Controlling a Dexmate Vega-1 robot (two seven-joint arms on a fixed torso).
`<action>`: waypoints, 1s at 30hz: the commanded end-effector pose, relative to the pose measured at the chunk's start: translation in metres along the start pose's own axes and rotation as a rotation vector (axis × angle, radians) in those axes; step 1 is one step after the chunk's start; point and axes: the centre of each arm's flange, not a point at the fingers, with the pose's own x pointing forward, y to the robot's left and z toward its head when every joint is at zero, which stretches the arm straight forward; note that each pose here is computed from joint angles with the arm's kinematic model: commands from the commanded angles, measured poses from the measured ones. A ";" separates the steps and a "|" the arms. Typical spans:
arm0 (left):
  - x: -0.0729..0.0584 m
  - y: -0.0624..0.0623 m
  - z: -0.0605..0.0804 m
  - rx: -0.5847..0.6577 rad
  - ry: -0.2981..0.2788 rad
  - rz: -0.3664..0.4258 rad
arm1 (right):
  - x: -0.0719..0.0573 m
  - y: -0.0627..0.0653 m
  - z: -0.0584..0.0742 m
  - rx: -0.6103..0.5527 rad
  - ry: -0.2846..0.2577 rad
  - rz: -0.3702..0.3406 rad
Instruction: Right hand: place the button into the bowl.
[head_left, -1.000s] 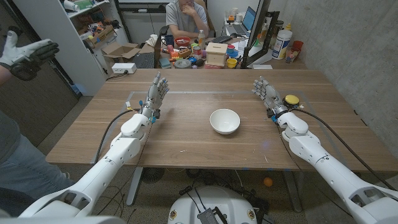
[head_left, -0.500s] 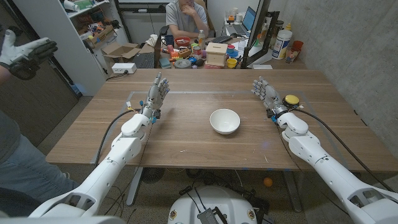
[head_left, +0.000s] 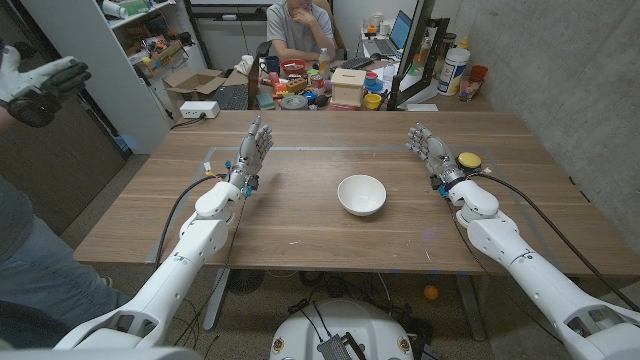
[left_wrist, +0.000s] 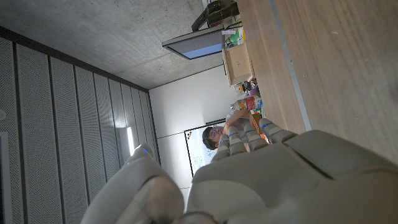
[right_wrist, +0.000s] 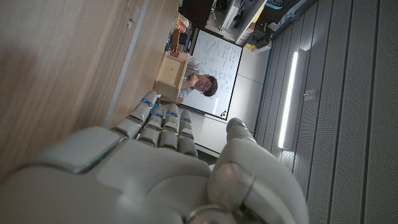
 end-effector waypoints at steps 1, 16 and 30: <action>0.002 0.000 0.001 0.001 0.001 0.000 | -0.011 -0.015 0.015 -0.093 -0.006 -0.029; 0.005 -0.003 0.001 0.000 0.006 -0.018 | -0.025 -0.030 0.031 -0.215 0.009 -0.066; 0.004 -0.003 0.000 0.006 0.022 -0.013 | -0.034 -0.047 0.041 -0.299 0.021 -0.060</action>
